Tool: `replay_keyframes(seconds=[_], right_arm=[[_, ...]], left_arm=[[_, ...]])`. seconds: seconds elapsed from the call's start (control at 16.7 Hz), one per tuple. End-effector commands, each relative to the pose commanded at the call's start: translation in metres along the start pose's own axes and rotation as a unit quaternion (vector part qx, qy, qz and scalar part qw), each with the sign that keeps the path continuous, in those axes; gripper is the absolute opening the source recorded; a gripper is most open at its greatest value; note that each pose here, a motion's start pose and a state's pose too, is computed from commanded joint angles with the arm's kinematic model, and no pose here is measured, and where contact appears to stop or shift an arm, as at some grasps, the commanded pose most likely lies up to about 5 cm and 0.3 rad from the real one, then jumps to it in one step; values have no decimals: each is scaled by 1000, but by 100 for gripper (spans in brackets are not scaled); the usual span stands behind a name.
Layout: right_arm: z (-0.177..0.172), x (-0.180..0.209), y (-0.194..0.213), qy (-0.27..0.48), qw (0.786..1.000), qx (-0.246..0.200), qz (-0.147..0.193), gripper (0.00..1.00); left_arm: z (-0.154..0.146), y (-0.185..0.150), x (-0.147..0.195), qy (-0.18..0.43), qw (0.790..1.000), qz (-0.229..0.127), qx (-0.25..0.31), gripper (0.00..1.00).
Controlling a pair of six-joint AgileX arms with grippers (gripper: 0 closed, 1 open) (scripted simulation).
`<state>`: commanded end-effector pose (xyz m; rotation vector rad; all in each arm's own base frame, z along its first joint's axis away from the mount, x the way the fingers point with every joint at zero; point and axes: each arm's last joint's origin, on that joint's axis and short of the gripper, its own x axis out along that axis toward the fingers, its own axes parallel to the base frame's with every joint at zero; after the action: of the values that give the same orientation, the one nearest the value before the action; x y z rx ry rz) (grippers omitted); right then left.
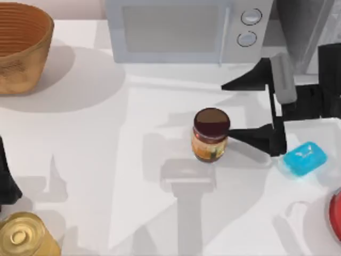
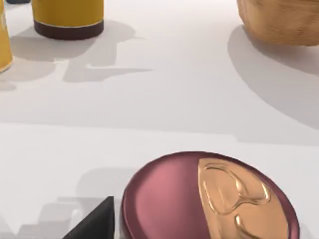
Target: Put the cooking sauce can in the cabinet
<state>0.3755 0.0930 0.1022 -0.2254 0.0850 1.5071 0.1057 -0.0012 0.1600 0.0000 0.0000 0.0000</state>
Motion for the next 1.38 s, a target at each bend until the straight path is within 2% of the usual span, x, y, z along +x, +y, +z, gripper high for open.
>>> replay_keyframes(seconds=[0.12, 0.3, 0.78, 1.38], right_arm=[[-34, 4, 4, 0, 1000, 23, 17, 100], [-59, 5, 11, 0, 999, 43, 28, 100], [-55, 11, 9, 1, 999, 42, 28, 100], [-58, 62, 13, 1, 999, 43, 28, 100]], left_arm=[[0, 0, 0, 0, 1000, 0, 0, 100], [0, 0, 0, 0, 1000, 0, 0, 100], [0, 0, 0, 0, 1000, 0, 0, 100], [0, 0, 0, 0, 1000, 0, 0, 100]])
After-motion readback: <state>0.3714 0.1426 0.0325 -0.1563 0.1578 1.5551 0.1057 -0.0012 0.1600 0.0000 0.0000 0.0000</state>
